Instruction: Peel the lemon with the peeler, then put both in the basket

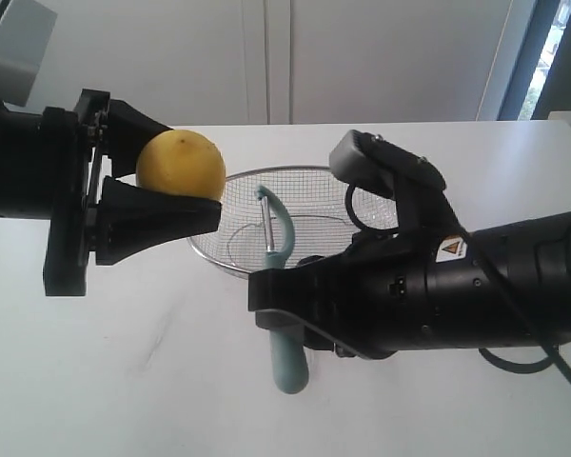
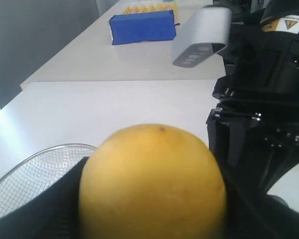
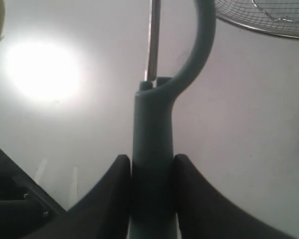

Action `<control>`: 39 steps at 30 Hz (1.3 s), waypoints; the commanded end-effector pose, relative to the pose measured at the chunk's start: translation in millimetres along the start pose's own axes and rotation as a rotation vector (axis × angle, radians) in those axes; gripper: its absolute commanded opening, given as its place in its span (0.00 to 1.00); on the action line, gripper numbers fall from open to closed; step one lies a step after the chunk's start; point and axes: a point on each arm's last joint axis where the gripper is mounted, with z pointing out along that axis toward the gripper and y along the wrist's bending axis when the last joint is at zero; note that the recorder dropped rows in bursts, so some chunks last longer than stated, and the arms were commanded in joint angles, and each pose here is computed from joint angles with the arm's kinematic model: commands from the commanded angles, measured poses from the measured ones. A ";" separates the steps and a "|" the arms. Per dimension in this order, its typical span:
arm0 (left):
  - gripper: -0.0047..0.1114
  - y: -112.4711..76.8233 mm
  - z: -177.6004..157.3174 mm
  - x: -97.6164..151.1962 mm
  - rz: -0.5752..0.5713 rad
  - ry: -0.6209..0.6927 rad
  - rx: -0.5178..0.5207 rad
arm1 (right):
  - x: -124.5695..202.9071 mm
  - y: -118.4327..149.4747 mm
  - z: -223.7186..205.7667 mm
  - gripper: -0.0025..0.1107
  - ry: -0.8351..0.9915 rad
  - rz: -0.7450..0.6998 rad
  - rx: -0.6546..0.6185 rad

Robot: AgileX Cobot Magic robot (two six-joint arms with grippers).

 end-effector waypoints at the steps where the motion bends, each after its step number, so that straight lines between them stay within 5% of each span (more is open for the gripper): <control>1: 0.04 -1.5 -0.8 -5.5 0.161 -0.028 0.000 | -1.6 3.9 0.1 0.02 -0.020 0.061 -0.030; 10: 0.04 -1.6 -0.8 -5.6 0.162 -0.029 0.002 | -0.2 7.8 -0.1 0.02 0.000 0.149 -0.072; 39: 0.04 6.1 8.7 13.2 0.099 -0.002 0.042 | 1.2 16.4 -1.1 0.02 0.017 0.081 -0.167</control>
